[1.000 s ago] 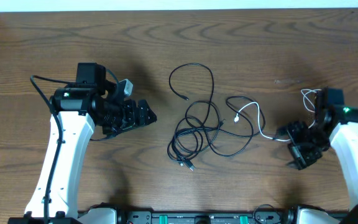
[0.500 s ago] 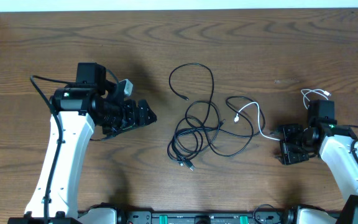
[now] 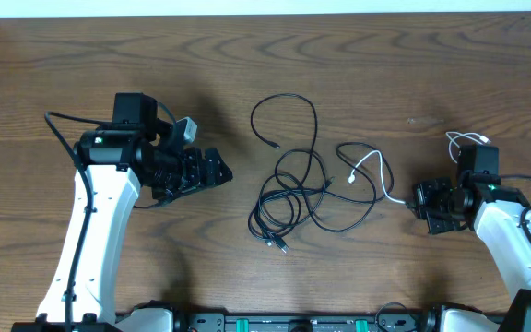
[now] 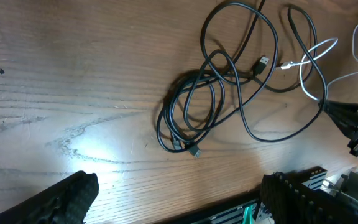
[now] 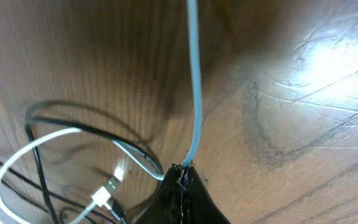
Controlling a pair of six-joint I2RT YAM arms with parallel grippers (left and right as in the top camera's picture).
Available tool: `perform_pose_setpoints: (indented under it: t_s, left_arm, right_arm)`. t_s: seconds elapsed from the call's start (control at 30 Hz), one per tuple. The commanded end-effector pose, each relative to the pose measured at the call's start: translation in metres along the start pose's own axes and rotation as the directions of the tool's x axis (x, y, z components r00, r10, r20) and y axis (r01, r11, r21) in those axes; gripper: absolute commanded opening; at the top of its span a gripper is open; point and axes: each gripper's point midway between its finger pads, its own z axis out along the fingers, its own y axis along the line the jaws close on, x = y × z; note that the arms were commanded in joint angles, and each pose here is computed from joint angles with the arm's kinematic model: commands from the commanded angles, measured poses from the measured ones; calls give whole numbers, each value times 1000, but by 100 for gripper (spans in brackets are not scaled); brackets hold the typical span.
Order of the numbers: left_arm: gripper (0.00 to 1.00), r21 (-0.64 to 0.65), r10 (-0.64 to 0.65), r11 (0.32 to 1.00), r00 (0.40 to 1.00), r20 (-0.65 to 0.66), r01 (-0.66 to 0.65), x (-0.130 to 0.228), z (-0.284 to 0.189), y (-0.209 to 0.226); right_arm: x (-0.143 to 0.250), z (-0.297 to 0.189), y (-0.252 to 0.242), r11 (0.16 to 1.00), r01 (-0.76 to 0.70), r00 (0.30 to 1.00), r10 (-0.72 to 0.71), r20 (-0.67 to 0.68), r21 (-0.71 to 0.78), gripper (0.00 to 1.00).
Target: Untangle cables
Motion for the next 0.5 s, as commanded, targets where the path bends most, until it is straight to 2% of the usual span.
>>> perform_pose_setpoints:
  t_s: [0.0, 0.23, 0.4, 0.47]
  left_arm:
    - [89, -8, 16, 1000, 1000, -10, -16, 2, 2, 2]
    - [89, -8, 17, 1000, 1000, -9, -17, 1, 2, 2]
    - [89, -7, 20, 1000, 1000, -3, -21, 0, 2, 2]
    - [89, -6, 22, 1000, 1000, 0, -22, -1, 2, 1]
  right_arm:
    - [3, -20, 31, 983, 157, 987, -158, 4, -92, 1]
    - [-10, -95, 68, 940, 341, 932, -335, 139, -18, 1]
    - [-34, -149, 83, 893, 439, 837, -446, 317, 99, 1]
    - [-38, -155, 85, 878, 463, 812, -476, 339, 122, 1]
